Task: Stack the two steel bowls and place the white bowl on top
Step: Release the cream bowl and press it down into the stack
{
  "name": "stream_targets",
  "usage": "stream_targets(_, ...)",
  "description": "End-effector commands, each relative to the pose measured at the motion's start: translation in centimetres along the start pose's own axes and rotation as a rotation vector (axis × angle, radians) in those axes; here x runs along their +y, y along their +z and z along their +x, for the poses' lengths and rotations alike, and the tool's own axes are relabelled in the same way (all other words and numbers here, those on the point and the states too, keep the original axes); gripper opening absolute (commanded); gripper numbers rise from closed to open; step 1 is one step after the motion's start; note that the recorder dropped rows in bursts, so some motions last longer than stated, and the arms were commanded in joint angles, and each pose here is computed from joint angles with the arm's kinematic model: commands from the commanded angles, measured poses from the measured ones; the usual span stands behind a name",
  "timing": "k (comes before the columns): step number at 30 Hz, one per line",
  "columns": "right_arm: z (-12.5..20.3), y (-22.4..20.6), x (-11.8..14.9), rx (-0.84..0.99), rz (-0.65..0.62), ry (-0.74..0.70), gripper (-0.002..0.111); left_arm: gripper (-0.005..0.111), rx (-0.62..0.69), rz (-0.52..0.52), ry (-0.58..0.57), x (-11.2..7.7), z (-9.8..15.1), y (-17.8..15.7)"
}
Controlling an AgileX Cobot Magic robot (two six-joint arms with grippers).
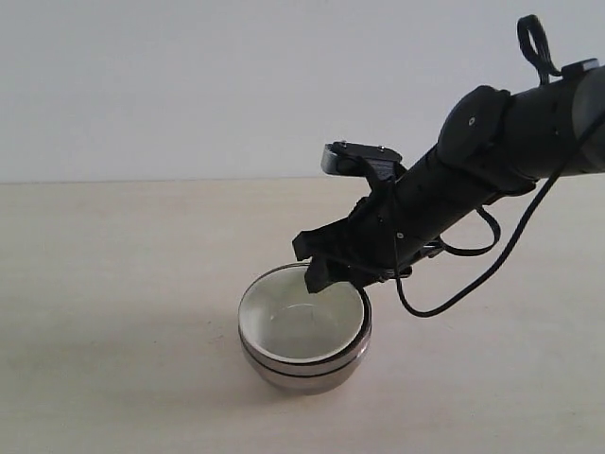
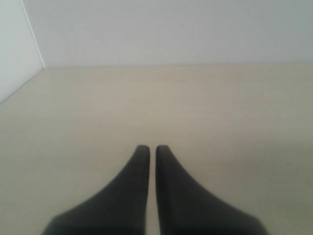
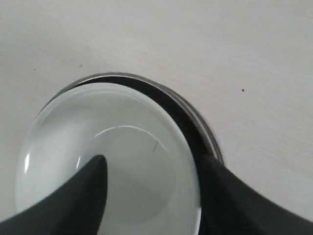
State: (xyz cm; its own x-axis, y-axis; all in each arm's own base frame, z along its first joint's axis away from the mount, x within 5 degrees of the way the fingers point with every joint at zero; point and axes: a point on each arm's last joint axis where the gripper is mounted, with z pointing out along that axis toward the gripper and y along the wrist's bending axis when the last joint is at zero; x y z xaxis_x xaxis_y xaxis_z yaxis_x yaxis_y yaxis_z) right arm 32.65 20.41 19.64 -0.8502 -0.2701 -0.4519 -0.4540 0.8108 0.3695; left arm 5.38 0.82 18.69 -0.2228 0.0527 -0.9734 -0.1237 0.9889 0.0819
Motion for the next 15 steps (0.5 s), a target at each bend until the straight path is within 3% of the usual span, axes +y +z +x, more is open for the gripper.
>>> stream_targets(1,-1.4,-2.2,1.0,-0.053,-0.014,-0.046,0.054,0.004,-0.002,-0.003,0.002,0.0,0.1,0.0)
stream_targets(4,-2.8,-4.7,2.3,-0.112,-0.041,-0.067,0.054,0.004,-0.002,-0.003,0.002,0.0,0.1,0.0)
stream_targets(6,-3.0,-5.5,2.7,-0.125,-0.05,-0.071,0.048,0.004,-0.002,-0.003,0.002,0.0,0.1,0.0)
stream_targets(9,-2.2,-4.5,2.9,-0.046,-0.06,-0.105,0.013,0.004,-0.002,-0.003,0.002,0.0,0.1,0.0)
stream_targets(11,-1.5,-2.8,3.3,0.02,-0.047,-0.203,0.0,0.004,-0.002,-0.003,0.002,0.0,0.1,0.0)
stream_targets(15,-0.1,1.3,4.3,0.1,-0.027,-0.272,0.0,0.004,-0.002,-0.003,0.002,0.0,0.1,0.0)
